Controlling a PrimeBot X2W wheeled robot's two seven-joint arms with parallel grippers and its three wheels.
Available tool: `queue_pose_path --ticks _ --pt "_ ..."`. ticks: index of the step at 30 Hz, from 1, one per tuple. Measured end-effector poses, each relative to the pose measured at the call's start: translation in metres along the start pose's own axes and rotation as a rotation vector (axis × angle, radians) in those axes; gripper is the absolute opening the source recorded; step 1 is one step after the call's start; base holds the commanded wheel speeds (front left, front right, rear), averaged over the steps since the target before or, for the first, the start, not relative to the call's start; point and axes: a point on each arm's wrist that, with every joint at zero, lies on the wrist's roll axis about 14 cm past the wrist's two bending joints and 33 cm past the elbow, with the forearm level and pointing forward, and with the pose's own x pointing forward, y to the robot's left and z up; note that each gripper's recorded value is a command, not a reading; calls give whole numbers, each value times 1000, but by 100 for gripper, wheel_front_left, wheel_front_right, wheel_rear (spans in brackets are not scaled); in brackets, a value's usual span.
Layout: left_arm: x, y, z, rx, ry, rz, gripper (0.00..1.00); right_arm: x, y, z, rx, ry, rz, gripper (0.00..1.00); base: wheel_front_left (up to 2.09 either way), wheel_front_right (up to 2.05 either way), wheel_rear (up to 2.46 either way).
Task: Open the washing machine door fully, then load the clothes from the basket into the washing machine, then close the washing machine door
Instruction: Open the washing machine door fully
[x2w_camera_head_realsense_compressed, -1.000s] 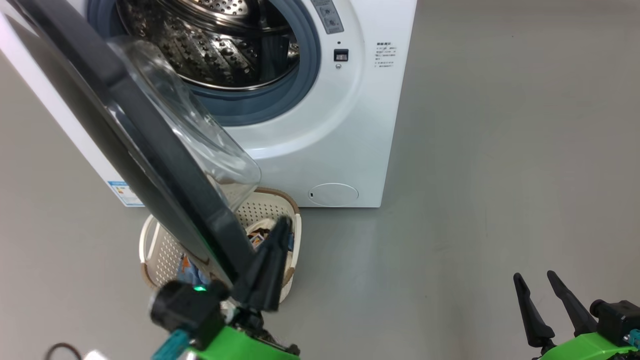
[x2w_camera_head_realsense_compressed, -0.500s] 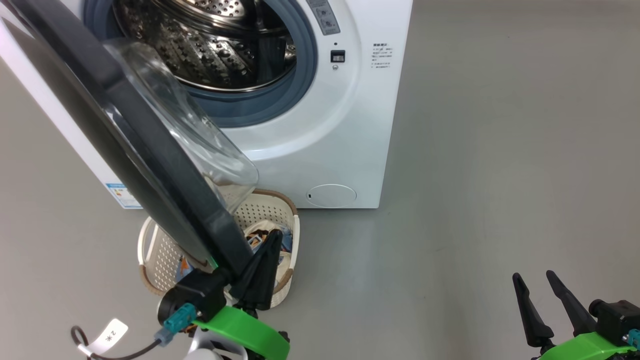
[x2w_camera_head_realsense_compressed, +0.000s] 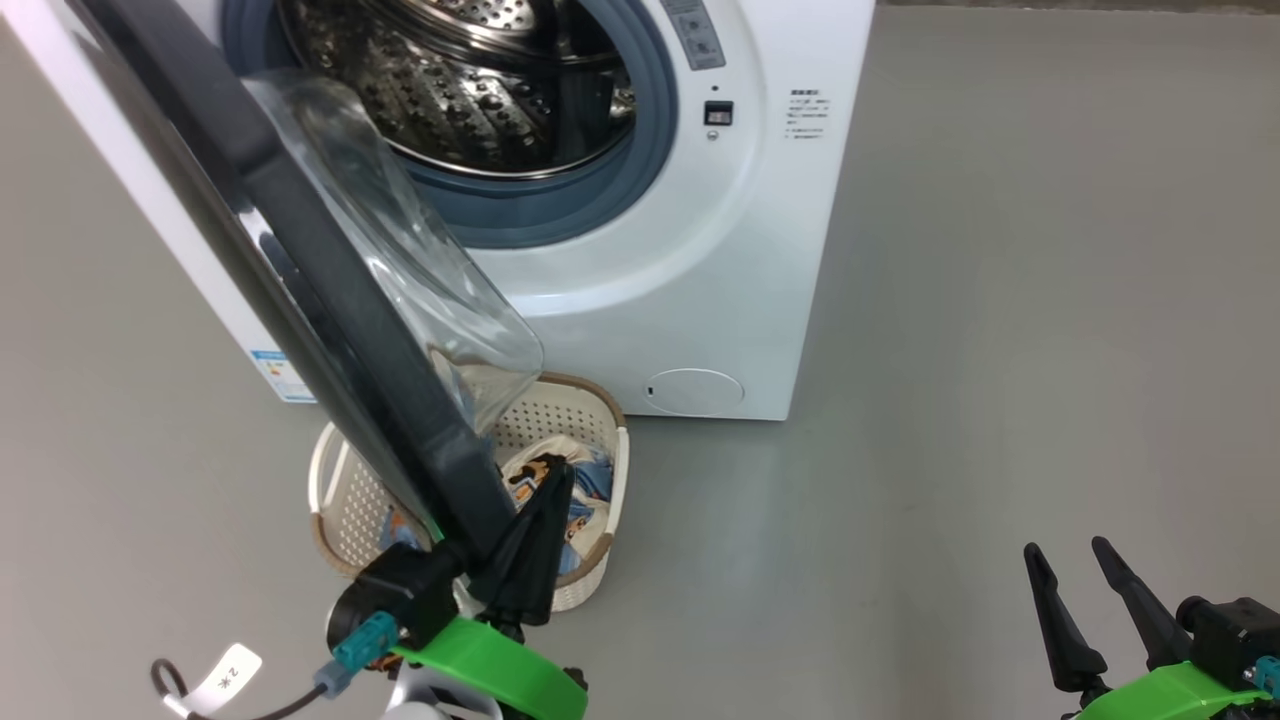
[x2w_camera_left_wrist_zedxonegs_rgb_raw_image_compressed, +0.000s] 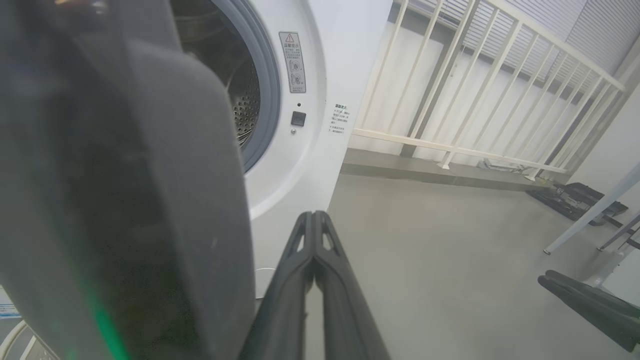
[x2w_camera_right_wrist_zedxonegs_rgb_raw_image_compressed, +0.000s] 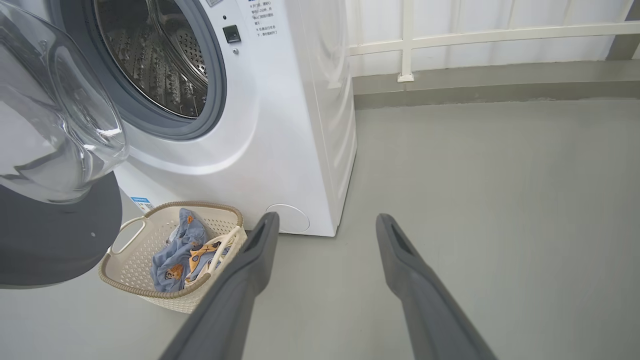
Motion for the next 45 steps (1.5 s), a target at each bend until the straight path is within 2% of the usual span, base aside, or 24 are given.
queue_pose_path --ticks 7,23,32,45 --pt "-10 12 5 -3 -16 46 0 7 9 -1 -2 4 30 100 0 0 0" --pt "-47 53 21 63 -54 190 0 26 37 -9 -5 27 121 100 0 0 0" --pt "-80 103 42 148 -78 386 0 35 53 -11 -6 35 167 100 0 0 0" --pt "-119 163 64 242 -80 603 0 43 62 -22 -2 62 199 100 0 0 0"
